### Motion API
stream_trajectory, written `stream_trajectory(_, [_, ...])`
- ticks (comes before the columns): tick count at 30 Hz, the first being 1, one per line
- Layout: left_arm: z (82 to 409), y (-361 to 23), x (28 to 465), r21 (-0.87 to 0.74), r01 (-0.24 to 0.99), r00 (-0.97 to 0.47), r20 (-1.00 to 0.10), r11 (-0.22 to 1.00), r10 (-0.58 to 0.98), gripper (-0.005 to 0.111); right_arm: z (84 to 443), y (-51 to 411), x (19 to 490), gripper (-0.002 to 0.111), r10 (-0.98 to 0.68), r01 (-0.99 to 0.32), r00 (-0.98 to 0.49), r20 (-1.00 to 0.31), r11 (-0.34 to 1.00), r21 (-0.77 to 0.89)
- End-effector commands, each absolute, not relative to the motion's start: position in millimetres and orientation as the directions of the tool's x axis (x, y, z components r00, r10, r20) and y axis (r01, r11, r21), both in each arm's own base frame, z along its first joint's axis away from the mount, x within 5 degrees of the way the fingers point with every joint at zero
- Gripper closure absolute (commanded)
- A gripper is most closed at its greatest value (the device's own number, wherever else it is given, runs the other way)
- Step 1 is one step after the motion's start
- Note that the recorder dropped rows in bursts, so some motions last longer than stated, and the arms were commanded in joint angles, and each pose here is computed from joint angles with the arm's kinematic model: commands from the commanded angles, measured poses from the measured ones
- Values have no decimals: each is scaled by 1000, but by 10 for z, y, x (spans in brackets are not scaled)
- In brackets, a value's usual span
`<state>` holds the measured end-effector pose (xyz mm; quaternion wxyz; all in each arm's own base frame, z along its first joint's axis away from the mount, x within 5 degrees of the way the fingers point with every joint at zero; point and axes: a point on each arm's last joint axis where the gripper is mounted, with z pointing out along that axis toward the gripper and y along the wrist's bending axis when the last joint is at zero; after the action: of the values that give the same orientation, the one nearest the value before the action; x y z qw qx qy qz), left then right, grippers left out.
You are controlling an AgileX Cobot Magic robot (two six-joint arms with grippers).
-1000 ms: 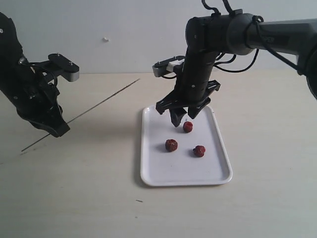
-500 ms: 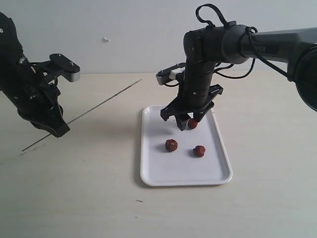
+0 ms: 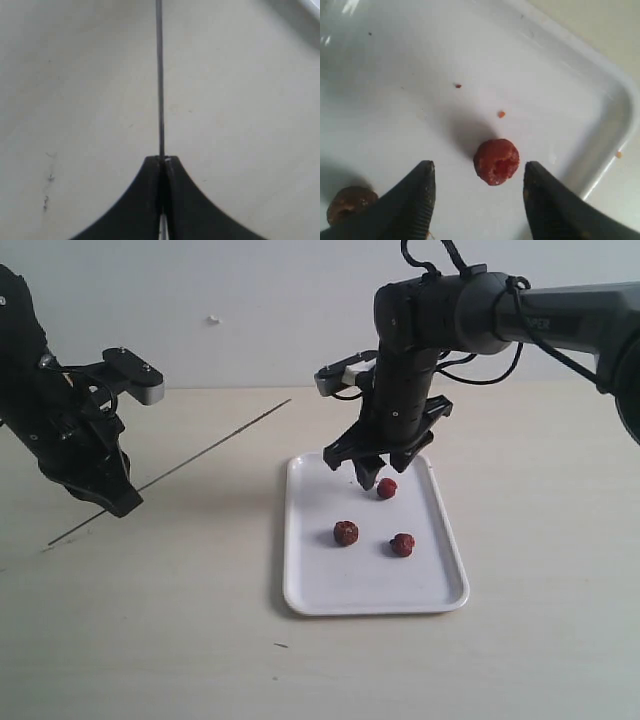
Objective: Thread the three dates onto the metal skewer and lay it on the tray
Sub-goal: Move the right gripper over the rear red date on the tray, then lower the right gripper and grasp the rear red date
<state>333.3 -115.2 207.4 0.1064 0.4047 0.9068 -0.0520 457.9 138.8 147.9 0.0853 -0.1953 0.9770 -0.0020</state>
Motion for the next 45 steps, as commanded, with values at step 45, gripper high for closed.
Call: stream_trajectory(45, [2109,-1179,3357,-12,746,-642,-280,666,714,107,1074,1166,4681,63,-347,-358,-929,-127,930,80])
